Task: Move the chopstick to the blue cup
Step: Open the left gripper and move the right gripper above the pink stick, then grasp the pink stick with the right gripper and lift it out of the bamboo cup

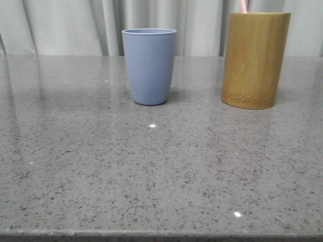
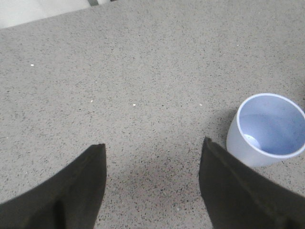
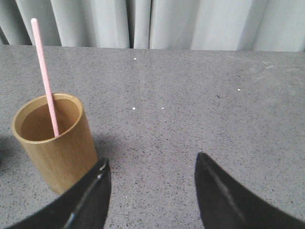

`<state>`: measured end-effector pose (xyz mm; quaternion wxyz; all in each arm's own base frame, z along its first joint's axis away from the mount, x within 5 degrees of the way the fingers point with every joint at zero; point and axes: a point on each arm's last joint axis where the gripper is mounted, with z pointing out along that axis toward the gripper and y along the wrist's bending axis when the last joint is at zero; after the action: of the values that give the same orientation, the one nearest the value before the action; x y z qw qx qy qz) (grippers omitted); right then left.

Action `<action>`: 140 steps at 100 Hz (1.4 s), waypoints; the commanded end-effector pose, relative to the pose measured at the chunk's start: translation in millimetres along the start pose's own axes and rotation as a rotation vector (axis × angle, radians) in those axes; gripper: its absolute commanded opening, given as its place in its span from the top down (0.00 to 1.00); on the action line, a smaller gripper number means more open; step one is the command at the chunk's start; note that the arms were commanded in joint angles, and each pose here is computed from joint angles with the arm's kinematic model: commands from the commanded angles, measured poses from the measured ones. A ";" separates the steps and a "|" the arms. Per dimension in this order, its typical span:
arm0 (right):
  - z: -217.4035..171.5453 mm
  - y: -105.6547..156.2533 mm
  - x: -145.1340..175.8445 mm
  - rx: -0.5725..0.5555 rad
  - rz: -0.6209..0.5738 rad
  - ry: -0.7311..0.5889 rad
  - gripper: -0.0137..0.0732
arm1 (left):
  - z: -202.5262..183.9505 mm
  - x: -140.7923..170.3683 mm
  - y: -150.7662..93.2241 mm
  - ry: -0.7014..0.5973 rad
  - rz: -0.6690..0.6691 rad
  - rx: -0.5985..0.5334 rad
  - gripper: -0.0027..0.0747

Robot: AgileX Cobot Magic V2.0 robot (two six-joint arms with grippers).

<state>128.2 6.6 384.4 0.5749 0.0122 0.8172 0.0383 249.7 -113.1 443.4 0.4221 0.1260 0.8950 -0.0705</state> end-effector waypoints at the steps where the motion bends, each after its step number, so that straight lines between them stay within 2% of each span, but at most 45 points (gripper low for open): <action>1: -2.8 2.7 -17.3 -0.018 -0.005 -0.104 0.37 | -31.7 5.8 3.5 -0.170 -0.011 0.024 0.42; 36: 19.9 15.5 -30.0 -0.091 0.006 -0.043 0.37 | -61.2 83.1 17.1 -0.180 -0.029 0.032 0.42; 62: 51.9 37.9 -57.5 -0.176 -0.002 -0.005 0.37 | -74.9 115.5 22.7 -0.213 -0.032 0.042 0.42; 100: 118.1 89.4 -83.7 -0.292 -0.053 0.071 0.37 | -79.2 119.3 23.7 -0.236 -0.033 0.047 0.42; 140: 170.0 104.3 -89.4 -0.280 -0.073 0.078 0.37 | -79.6 118.0 23.4 -0.251 -0.033 0.050 0.42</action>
<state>314.8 114.5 392.2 0.4769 -0.1003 0.8640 0.1265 125.4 -51.5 386.7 0.4824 0.1149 0.8629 -0.0979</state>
